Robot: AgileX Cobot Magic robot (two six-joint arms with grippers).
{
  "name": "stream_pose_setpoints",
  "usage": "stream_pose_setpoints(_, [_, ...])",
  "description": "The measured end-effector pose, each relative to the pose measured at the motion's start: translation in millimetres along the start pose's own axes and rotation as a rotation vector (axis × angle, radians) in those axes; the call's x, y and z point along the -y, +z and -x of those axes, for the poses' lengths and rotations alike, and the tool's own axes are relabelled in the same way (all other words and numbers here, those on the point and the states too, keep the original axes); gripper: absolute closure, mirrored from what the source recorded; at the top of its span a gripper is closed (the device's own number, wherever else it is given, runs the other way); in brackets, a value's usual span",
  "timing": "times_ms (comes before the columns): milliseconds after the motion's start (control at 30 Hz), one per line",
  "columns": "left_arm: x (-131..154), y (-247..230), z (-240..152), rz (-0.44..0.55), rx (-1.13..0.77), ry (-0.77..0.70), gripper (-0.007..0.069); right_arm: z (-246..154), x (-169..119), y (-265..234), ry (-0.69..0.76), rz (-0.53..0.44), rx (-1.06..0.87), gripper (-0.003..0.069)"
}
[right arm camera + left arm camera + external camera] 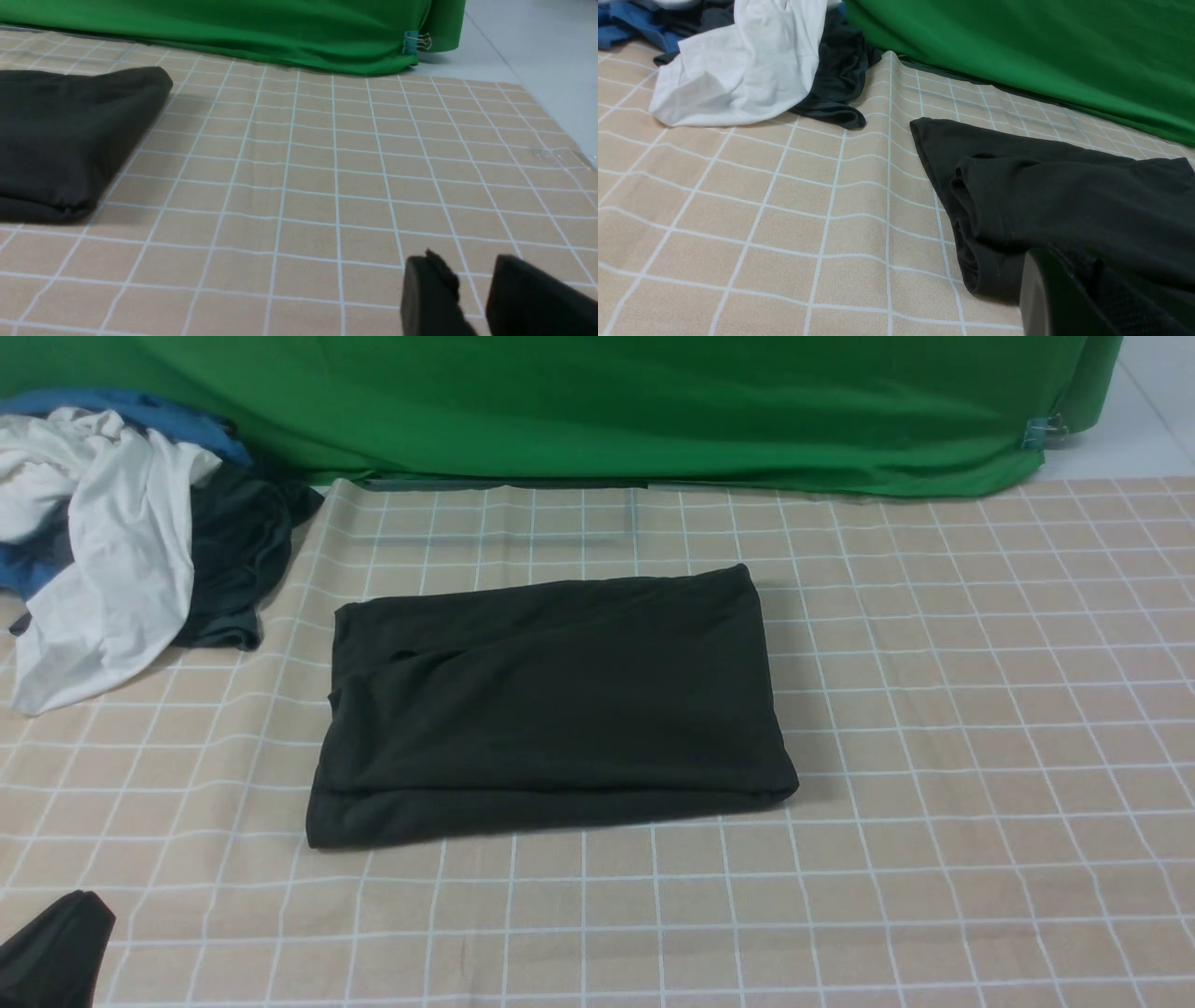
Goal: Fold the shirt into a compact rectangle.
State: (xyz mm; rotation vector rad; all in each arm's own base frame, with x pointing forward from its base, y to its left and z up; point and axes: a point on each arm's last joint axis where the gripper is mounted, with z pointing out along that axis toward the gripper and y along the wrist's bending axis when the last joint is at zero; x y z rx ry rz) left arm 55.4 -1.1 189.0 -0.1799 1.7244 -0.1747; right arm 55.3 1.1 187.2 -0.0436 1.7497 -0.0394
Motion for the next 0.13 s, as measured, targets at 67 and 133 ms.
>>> stream_pose_setpoints(67, [0.0,0.0,0.0,0.0,0.0,0.0,0.0612,0.0,0.0,0.0,0.0,0.0,0.0,0.0421])
stream_pose_setpoints(133, [0.0,0.0,0.0,0.0,0.0,0.0,0.0612,0.0,0.0,0.0,0.0,0.0,0.0,0.0421])
